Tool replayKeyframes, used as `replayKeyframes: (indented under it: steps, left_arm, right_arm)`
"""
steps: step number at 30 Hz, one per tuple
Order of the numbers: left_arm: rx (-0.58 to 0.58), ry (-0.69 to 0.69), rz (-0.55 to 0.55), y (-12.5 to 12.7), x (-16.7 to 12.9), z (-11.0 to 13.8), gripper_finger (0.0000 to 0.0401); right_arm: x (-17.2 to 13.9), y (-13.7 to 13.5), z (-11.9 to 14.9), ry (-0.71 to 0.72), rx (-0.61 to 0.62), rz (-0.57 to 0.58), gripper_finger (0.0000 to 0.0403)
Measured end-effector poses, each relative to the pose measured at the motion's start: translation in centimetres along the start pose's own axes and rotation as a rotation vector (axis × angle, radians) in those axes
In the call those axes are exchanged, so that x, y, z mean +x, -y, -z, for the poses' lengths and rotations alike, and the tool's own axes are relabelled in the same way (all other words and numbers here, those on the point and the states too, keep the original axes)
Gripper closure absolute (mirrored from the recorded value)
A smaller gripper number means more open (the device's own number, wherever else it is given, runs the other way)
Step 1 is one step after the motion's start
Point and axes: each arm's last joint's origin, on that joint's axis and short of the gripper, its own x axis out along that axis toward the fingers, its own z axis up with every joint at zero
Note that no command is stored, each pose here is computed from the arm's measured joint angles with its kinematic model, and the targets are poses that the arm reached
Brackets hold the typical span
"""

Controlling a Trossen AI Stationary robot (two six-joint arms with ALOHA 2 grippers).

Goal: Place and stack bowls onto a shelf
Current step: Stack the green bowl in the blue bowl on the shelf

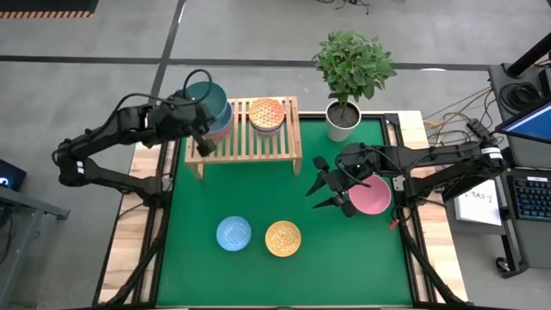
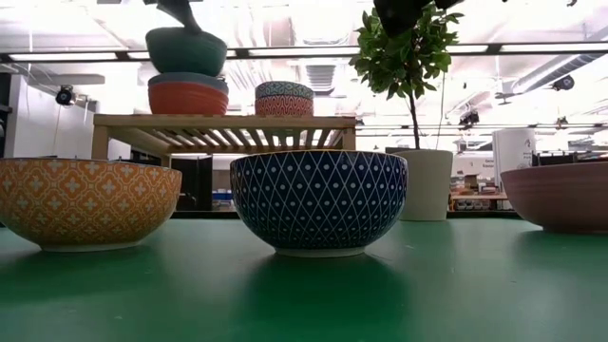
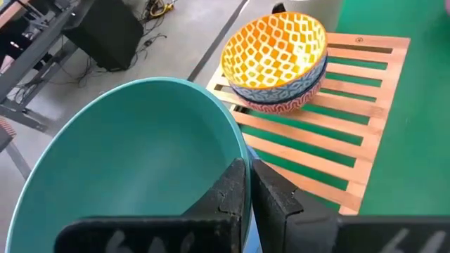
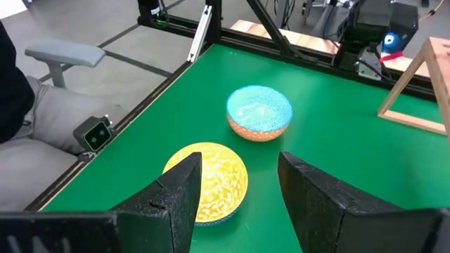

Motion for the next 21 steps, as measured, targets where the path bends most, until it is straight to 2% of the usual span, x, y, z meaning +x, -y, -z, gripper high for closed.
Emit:
replayKeyframes:
  steps: [21]
  left_arm:
    - [-0.02,-0.073,-0.017,1.0,3.0,-0.4,0.0401]
  right_arm:
    - [0.0,0.0,0.1,-0.003,0.022,-0.001,0.0225]
